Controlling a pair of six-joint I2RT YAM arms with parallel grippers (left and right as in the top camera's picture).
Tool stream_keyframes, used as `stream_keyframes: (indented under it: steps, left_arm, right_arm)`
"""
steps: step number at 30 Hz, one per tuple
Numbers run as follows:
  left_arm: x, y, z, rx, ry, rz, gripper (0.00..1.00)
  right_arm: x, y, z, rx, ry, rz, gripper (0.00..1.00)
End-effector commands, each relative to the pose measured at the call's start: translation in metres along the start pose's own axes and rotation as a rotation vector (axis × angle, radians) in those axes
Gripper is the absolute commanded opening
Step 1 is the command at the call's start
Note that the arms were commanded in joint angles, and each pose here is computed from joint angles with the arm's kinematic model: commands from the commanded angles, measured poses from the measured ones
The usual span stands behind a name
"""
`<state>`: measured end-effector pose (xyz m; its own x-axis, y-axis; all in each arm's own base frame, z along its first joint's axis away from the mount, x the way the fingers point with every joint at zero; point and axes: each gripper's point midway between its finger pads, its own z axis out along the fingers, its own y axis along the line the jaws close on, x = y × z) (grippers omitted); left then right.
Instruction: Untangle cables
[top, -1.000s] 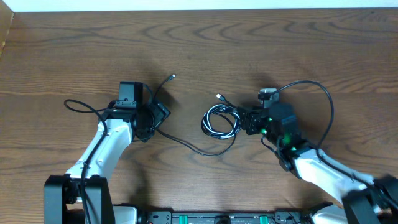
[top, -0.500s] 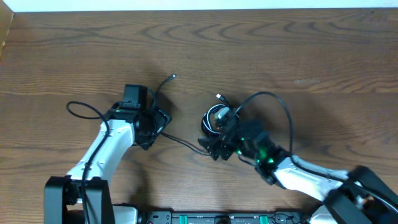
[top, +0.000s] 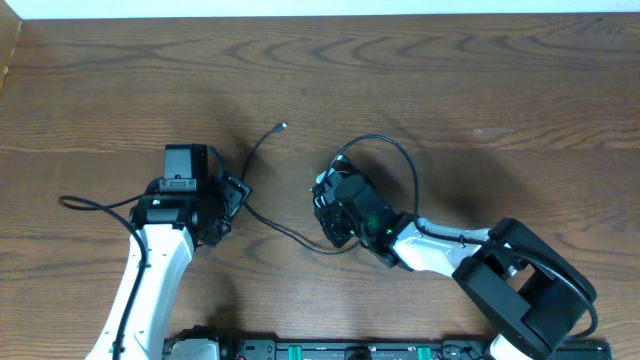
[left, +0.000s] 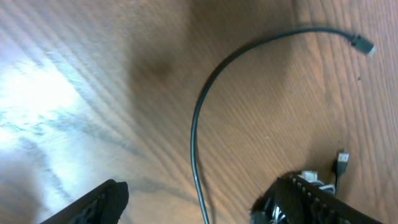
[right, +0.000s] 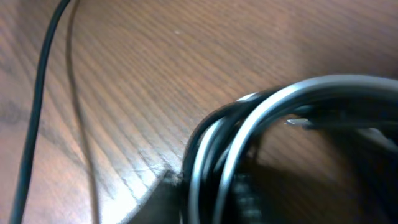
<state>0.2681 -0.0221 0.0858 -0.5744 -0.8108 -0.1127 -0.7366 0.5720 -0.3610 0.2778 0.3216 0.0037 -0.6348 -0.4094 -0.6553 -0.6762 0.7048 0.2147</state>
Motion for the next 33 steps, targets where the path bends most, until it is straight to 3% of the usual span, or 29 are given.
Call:
stream_keyframes:
  steps: [1, 8, 13, 18, 24, 33]
  left_arm:
    - [-0.006, 0.005, -0.004, -0.024, -0.035, 0.006, 0.81]
    - [-0.001, 0.002, -0.004, -0.007, -0.008, 0.038, 0.8]
    - [0.02, -0.041, -0.01, 0.232, 0.103, 0.344, 0.8]
    - [0.045, -0.069, -0.025, 0.441, 0.209, 0.496, 0.8]
    - [0.062, -0.083, -0.037, 0.574, 0.265, 0.61, 0.8]
    - [0.069, -0.092, -0.041, 0.615, 0.261, 0.664, 0.8]
  right_arm:
    - [-0.029, 0.002, -0.009, 0.001, -0.047, 0.087, 0.01]
    - [-0.11, 0.005, -0.087, -0.138, -0.245, 0.295, 0.01]
    - [-0.146, 0.022, -0.153, -0.301, -0.364, 0.286, 0.01]
    - [-0.141, 0.02, -0.184, -0.392, -0.308, 0.5, 0.01]
    - [-0.137, 0.023, -0.209, -0.593, -0.241, 0.538, 0.01]
    - [-0.123, -0.001, -0.234, -0.794, -0.13, 0.671, 0.01]
